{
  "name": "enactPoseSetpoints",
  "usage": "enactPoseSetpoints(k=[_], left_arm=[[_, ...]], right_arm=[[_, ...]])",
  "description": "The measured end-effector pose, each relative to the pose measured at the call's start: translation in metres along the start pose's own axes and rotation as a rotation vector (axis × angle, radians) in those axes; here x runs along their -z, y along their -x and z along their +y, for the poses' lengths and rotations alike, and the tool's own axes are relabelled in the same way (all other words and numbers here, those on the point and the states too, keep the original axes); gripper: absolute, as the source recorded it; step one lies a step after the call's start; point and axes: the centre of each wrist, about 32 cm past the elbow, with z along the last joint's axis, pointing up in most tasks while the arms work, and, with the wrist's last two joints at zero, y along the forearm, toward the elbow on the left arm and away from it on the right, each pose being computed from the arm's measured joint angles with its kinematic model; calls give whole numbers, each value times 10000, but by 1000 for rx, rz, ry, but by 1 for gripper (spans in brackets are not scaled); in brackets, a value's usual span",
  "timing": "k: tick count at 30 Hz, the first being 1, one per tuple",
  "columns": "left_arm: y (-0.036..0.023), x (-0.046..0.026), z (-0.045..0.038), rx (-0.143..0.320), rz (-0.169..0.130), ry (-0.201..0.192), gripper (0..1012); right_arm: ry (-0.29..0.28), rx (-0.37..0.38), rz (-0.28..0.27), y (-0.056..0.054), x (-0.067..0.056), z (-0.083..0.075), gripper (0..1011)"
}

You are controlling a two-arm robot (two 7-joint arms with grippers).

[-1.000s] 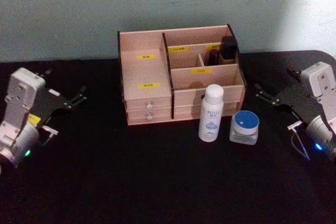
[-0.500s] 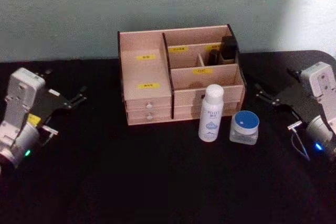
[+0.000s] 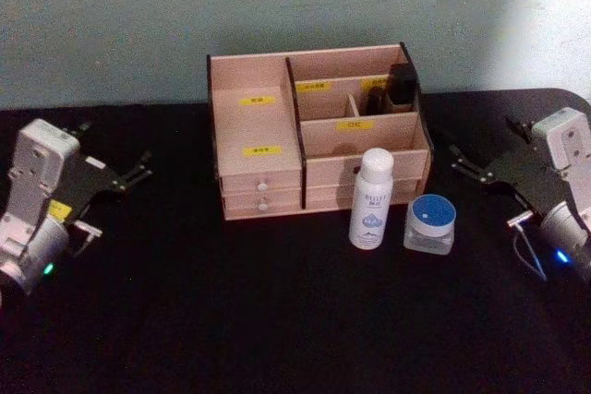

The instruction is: Pick up the facial cleanser and watermelon frost from the table and place them into the tiered storage box.

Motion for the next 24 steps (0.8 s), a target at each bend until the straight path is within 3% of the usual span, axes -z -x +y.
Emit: enactPoseSetpoints(k=[9, 16, 24], left_arm=[[0, 0, 0, 0, 0, 0, 1001], [0, 0, 0, 0, 0, 0, 1001], [0, 0, 0, 0, 0, 0, 1001]], right_arm=[[-22, -5, 19, -37, -15, -70, 1003], [-36, -18, 56, -88, -85, -260, 1003], [-57, -66, 100, -72, -165, -515, 1002]])
